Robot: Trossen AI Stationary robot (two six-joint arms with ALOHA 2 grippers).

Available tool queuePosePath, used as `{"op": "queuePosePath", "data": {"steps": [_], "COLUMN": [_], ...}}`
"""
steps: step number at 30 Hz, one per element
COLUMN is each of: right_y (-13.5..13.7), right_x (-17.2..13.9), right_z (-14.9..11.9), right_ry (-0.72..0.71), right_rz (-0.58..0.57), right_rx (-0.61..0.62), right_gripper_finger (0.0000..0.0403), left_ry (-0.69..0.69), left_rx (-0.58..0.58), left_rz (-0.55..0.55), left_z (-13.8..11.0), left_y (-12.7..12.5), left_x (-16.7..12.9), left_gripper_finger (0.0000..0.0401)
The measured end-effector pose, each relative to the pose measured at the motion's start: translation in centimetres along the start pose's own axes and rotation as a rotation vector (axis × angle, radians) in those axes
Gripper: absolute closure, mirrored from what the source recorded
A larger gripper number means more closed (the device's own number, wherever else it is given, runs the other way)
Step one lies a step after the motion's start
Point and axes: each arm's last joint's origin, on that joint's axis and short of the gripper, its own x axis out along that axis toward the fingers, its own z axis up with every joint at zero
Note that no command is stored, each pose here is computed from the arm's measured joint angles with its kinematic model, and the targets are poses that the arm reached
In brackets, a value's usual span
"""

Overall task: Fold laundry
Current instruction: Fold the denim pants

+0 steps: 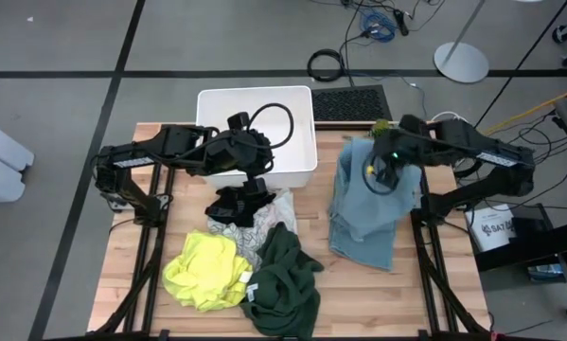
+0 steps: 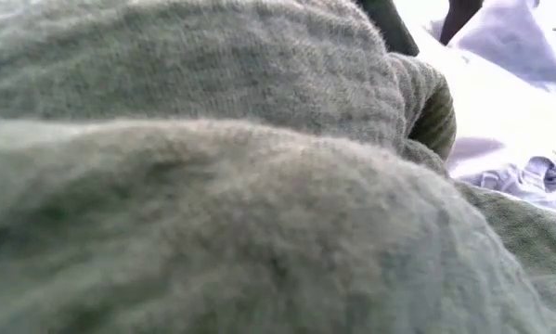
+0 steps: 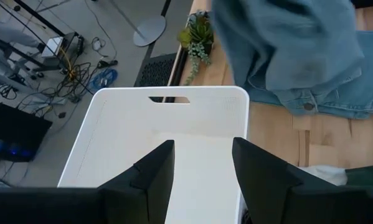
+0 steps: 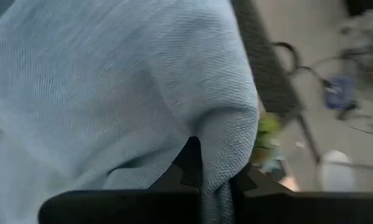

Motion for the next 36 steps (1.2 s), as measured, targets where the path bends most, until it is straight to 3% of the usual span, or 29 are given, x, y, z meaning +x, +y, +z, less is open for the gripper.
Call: {"op": "queuePosePath", "data": {"steps": [4, 6, 8, 12, 16, 20, 23, 31, 36], "right_y": [-1.5, -2.0, -2.5, -3.1, -3.3, -3.3, -3.2, -3.1, -3.0], "right_x": [0.8, 1.1, 1.4, 1.6, 1.8, 1.8, 1.8, 1.8, 1.7], "right_z": [0.7, 0.9, 1.1, 1.1, 1.1, 1.1, 1.1, 1.2, 1.1], "right_ry": [-0.003, 0.0, 0.002, 0.011, 0.016, 0.017, 0.016, 0.012, 0.011], "right_rz": [-0.12, -0.147, -0.158, -0.169, -0.134, -0.128, -0.1, -0.058, -0.043], "right_rx": [-0.021, -0.035, -0.038, -0.025, -0.01, -0.009, -0.008, 0.007, 0.052], "right_gripper_finger": [0.0396, 0.0396, 0.0396, 0.0395, 0.0395, 0.0395, 0.0395, 0.0394, 0.0394], "left_ry": [-0.001, -0.016, -0.067, -0.276, -0.505, -0.766, -0.85, -0.734, -0.729], "left_rx": [-0.001, 0.0, -0.004, 0.041, 0.044, -0.127, -0.258, -0.364, -0.409], "left_rz": [-0.003, -0.098, -0.265, -0.512, -0.55, -0.511, -0.419, -0.124, -0.031], "left_z": [0.0, 0.1, 0.5, 1.9, 2.4, 2.1, 0.7, -4.6, -5.0], "left_y": [0.0, -0.4, -1.2, -5.3, -10.8, -15.7, -19.8, -26.3, -26.0], "left_x": [0.0, -0.1, 0.0, 1.4, 5.1, 10.3, 15.8, 28.2, 32.3], "left_gripper_finger": [0.0228, 0.0228, 0.0228, 0.0228, 0.0228, 0.0228, 0.0228, 0.0228, 0.0228]}}
